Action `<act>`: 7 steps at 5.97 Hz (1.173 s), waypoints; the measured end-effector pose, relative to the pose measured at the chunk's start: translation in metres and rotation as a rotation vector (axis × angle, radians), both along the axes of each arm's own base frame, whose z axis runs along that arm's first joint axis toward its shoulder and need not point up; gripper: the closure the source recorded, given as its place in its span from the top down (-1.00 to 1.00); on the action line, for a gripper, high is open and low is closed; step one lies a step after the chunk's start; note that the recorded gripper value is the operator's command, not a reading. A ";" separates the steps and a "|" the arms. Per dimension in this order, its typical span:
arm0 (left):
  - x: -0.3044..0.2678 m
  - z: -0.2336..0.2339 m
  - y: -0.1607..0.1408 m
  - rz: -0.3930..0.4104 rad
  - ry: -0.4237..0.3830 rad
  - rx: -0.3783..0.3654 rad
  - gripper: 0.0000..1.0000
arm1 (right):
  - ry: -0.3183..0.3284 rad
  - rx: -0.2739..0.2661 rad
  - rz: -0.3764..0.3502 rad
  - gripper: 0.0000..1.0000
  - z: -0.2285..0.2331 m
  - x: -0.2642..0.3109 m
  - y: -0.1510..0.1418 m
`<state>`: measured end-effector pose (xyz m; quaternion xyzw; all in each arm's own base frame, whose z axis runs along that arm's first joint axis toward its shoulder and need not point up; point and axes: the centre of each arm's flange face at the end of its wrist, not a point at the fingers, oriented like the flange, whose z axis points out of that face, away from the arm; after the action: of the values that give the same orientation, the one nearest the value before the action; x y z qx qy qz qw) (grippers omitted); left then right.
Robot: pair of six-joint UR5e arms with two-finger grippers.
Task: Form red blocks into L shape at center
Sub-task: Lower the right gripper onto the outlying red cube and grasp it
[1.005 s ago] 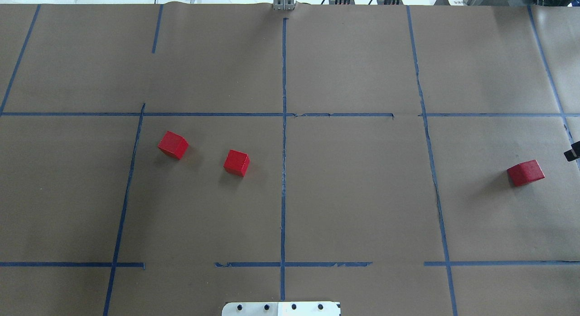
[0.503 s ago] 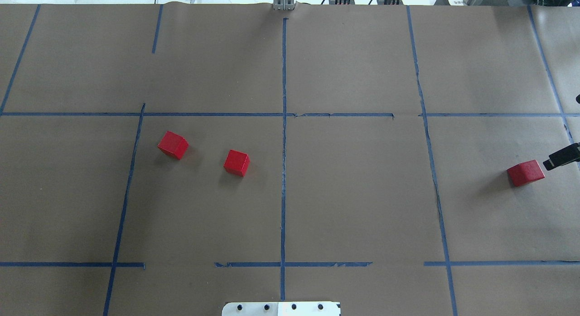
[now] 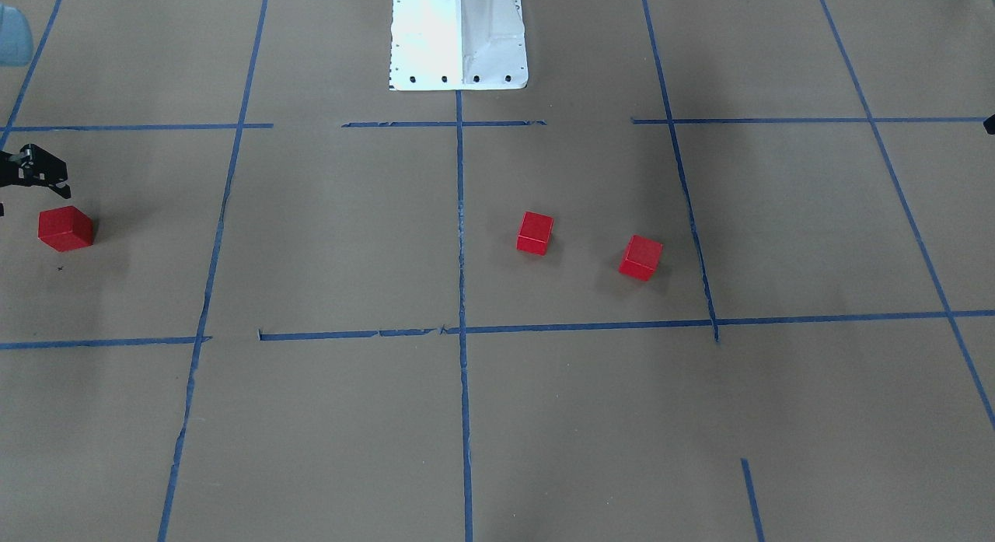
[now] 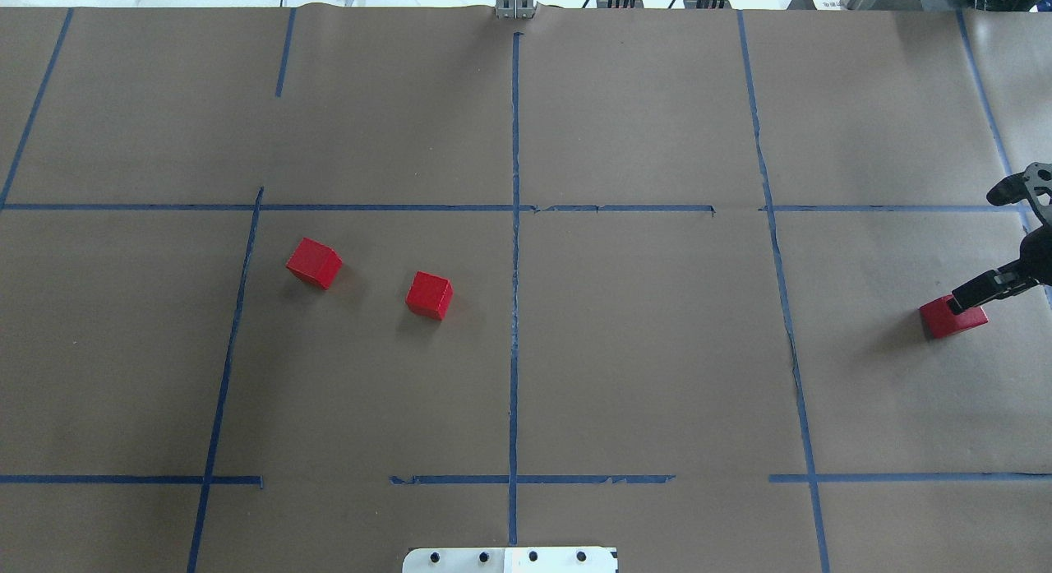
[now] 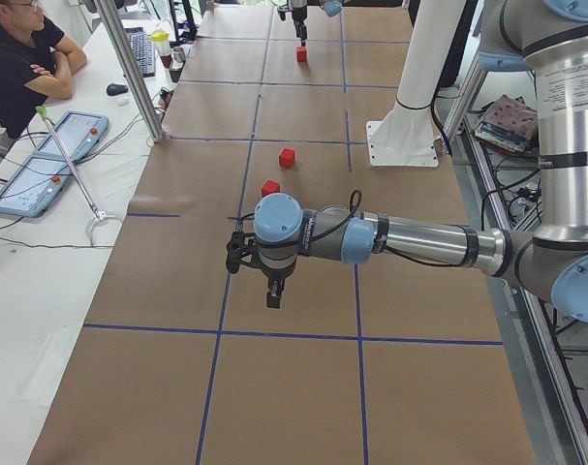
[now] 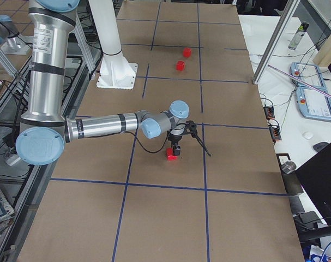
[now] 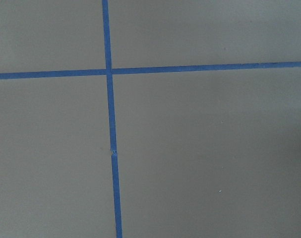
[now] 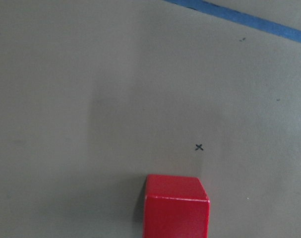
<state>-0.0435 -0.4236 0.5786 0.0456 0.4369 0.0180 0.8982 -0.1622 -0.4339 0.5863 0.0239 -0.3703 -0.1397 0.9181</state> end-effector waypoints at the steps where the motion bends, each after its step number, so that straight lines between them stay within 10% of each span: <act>1: 0.000 0.000 0.000 0.000 0.000 0.001 1.00 | 0.005 -0.023 0.014 0.97 0.003 -0.005 -0.002; 5: 0.000 -0.001 0.000 0.000 0.000 0.003 1.00 | 0.030 -0.078 0.004 0.92 0.025 -0.025 -0.005; 7: 0.000 -0.002 0.000 0.001 0.000 0.005 1.00 | 0.044 -0.098 -0.007 -0.98 0.038 -0.036 -0.012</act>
<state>-0.0436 -0.4240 0.5768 0.0477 0.4369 0.0194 0.8981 -0.1987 -0.4460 0.6246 -0.0253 -0.3567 -0.1252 0.9255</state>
